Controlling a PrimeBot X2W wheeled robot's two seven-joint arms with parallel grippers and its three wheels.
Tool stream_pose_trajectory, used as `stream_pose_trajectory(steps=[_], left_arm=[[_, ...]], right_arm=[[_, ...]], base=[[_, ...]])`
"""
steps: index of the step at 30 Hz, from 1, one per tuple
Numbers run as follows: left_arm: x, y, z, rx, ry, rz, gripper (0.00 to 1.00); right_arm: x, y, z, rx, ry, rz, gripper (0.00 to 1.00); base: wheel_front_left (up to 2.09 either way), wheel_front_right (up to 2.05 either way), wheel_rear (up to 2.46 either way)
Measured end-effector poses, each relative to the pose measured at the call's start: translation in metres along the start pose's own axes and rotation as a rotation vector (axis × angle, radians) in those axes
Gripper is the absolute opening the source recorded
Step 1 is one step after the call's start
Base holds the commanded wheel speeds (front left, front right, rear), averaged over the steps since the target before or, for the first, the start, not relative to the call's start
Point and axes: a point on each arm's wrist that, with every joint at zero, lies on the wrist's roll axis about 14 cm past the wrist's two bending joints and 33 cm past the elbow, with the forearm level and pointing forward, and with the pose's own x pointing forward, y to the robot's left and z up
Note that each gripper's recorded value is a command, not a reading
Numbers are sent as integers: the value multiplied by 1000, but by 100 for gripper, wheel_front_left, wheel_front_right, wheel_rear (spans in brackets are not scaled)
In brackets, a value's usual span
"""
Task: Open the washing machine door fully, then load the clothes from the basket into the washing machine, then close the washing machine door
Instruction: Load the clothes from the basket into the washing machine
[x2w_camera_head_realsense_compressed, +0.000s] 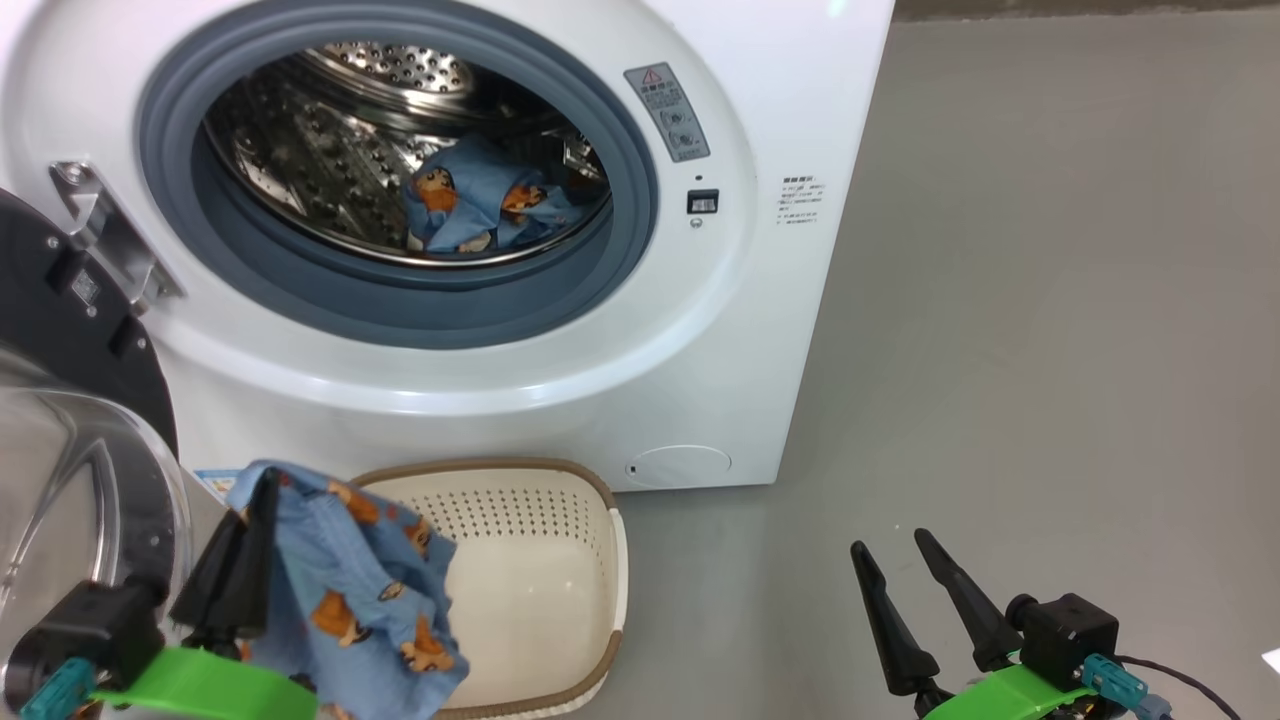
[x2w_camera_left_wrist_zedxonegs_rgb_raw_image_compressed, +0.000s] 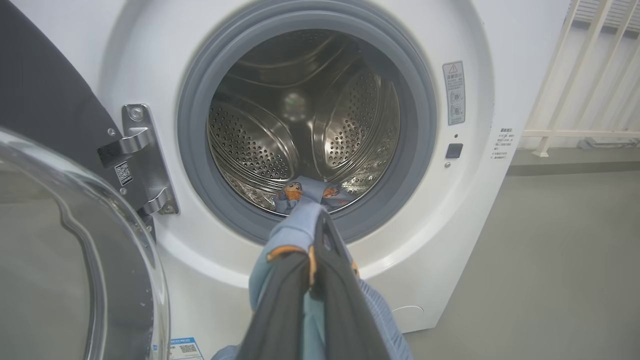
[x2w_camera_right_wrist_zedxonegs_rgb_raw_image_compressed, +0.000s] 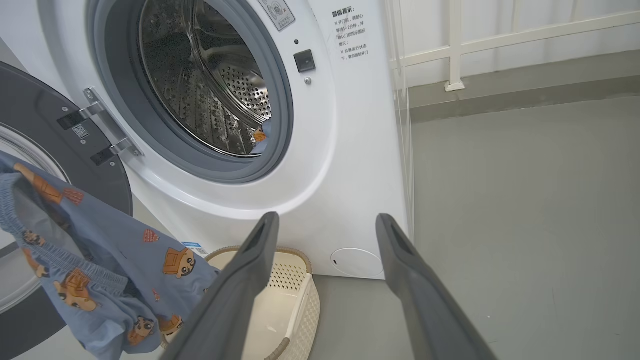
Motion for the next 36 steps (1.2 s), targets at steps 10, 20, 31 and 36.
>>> stream_pose_trajectory(steps=[10, 20, 31, 36], left_arm=[[-22, 19, 4, 28, -14, 94, 0], [-37, 29, 1, 19, -8, 150, 0], [-38, 22, -6, -19, -2, 148, 0], [-35, 16, -16, -40, 24, 129, 0]], right_arm=[[-10, -2, 2, -2, -7, -12, 100], [-15, -3, 4, -4, -12, -18, 100], [-16, -2, 3, -3, -9, -17, 100], [-18, -4, 0, -1, -3, -24, 100]], base=[[0, 0, 0], [0, 0, 0], [0, 0, 0], [0, 0, 0]])
